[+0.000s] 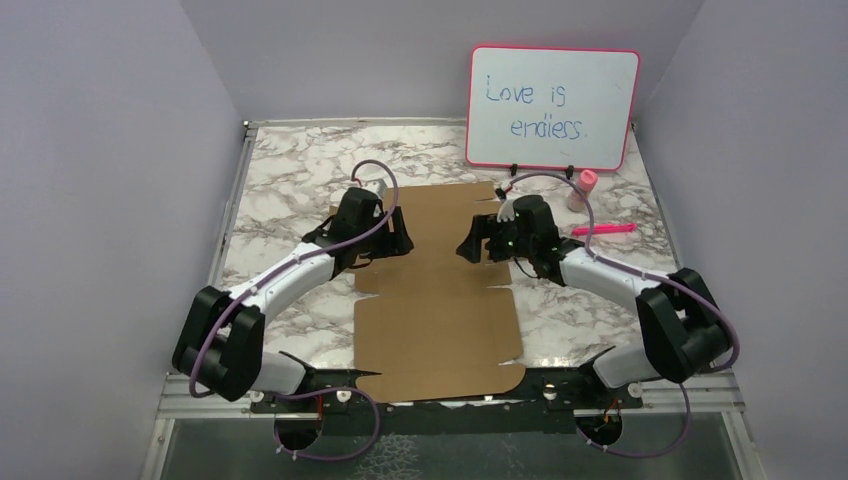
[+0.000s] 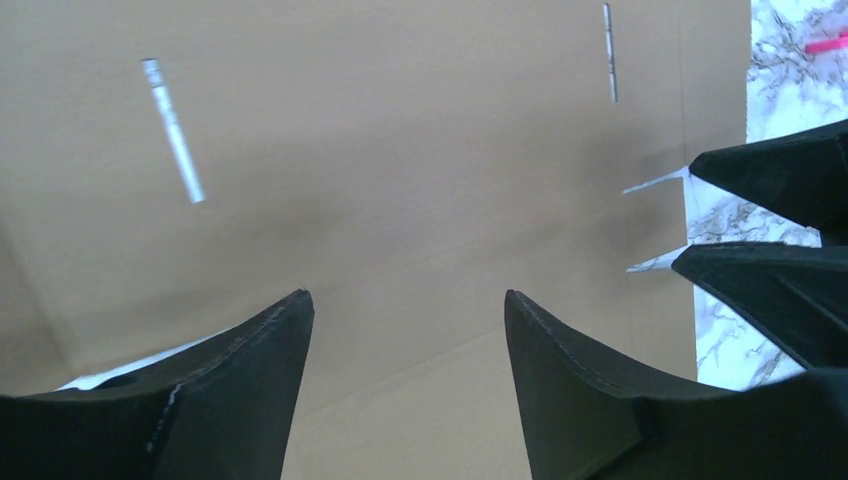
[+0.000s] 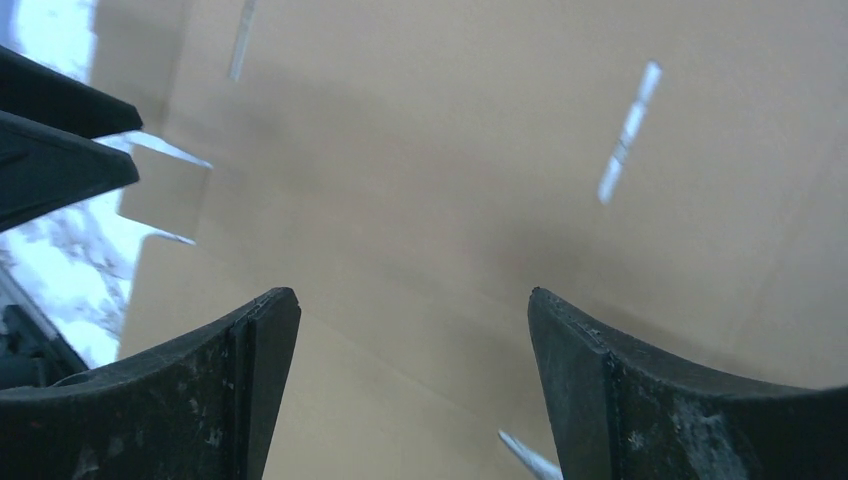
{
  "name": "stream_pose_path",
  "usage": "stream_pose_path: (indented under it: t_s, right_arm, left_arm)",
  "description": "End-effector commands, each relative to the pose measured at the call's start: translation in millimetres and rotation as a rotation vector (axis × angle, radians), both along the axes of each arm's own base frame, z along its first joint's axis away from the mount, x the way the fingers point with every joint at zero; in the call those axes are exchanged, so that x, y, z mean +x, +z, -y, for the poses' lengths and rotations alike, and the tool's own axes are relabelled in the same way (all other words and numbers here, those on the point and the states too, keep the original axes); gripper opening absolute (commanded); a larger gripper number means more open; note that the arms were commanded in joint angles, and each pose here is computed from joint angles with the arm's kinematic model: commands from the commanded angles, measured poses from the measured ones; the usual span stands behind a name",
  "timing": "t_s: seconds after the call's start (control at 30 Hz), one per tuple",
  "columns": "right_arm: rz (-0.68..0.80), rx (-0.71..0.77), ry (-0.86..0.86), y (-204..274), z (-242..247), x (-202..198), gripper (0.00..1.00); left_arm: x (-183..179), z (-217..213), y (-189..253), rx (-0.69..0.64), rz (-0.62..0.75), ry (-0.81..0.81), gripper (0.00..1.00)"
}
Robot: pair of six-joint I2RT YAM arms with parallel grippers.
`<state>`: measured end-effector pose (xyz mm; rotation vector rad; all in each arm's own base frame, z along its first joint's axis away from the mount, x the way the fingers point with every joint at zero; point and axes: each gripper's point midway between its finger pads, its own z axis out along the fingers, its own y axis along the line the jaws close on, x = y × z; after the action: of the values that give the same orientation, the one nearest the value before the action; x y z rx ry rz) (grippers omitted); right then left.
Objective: Fold the paper box
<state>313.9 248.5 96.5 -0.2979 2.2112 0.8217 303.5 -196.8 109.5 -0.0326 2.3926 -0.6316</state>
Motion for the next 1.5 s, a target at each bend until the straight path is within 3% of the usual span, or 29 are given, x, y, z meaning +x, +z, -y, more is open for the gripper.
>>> stream_pose_path:
  t_s: [0.0,0.27,0.77,1.13,1.47]
  right_arm:
    - [-0.054,-0.161,-0.129,-21,45,-15,0.92]
    - [-0.182,-0.141,-0.223,-41,89,-38,0.95]
    - [-0.307,-0.075,-0.163,-68,79,-58,0.94]
    - [-0.315,0.031,-0.035,-43,55,-63,0.90]
    - [-0.222,0.089,0.041,8,43,-56,0.87]
  left_arm:
    - [5,34,-6,-0.060,0.034,-0.081,0.73]
    - [4,56,-41,-0.060,-0.010,-0.145,0.76]
    - [-5,58,-70,-0.041,-0.068,-0.164,0.76]
    - [-11,62,-80,-0.049,-0.086,-0.164,0.76]
    - [-14,64,-87,-0.049,-0.099,-0.163,0.76]
